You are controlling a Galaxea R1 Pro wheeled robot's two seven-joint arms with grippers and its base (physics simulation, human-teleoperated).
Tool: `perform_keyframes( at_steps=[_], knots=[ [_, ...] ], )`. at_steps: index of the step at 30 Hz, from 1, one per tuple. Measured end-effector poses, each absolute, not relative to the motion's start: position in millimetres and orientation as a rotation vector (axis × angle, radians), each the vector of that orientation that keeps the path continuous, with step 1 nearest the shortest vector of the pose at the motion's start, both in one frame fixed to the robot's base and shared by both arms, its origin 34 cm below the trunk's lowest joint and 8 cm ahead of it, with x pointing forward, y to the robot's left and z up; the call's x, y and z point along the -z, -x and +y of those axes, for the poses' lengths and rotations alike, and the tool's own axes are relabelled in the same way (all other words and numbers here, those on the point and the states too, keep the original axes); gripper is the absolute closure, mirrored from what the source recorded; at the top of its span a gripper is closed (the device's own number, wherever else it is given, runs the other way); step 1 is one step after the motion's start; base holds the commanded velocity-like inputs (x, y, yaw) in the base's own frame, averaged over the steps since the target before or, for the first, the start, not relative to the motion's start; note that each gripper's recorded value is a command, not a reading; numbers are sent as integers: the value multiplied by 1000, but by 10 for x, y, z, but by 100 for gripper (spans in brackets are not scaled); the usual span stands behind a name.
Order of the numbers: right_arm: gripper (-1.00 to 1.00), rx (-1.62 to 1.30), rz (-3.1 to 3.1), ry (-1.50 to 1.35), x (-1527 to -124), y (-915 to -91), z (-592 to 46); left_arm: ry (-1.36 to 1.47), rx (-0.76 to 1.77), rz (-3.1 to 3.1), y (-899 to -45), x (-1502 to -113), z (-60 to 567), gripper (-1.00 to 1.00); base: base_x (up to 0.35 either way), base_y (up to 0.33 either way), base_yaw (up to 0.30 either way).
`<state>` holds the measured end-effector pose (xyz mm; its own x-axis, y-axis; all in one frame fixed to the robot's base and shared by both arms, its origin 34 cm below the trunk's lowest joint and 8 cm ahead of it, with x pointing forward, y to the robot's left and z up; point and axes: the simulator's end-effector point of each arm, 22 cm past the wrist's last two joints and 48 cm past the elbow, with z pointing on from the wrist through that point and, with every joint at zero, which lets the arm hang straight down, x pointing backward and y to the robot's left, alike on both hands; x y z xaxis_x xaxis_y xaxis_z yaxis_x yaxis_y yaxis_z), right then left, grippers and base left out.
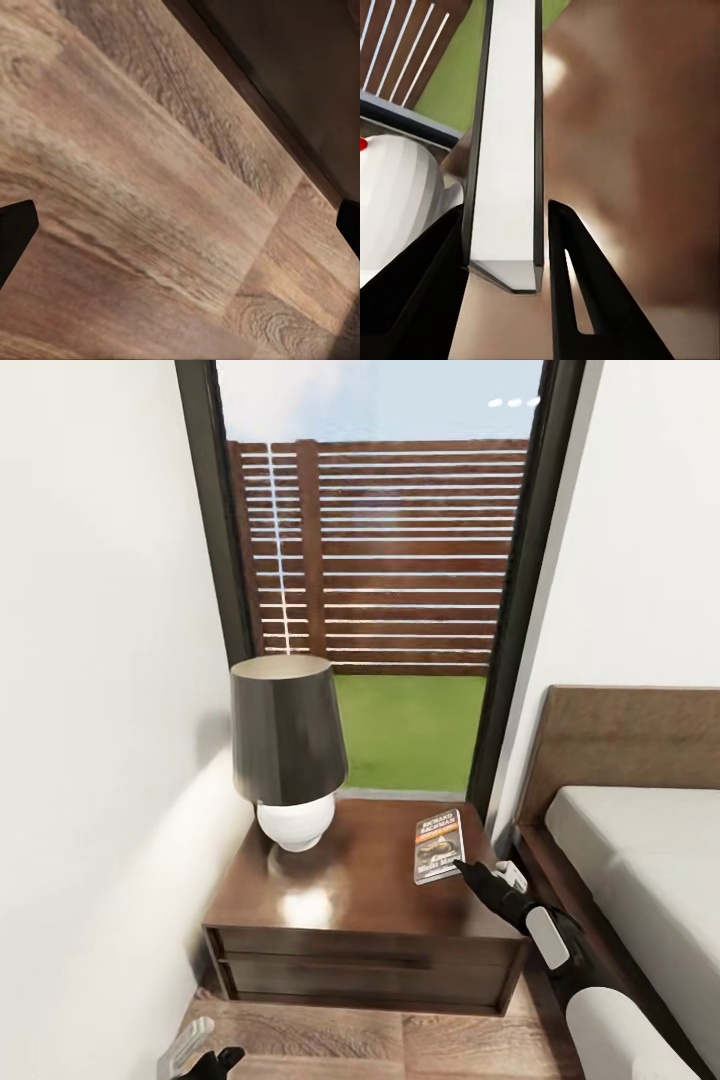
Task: In the bedroom, move the book from the bed onto either nightstand, and place the two sandals side by side next to the bed.
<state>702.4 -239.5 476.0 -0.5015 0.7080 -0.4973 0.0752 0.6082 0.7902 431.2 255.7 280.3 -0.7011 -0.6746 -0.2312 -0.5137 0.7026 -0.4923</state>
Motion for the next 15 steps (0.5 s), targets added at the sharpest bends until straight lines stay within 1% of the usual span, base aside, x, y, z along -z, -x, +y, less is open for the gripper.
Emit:
perform_keyframes(
  at_steps=[5,15],
  knots=[
    [100,-909,1965,-619,-4727,-7021,-2387,940,563,2518,-4278,-2779,2585,-100,44,0,0],
    [100,-902,2030,-598,-4446,-6985,-2279,974,549,2556,-4161,-2617,2575,-100,9,0,0]
  ],
)
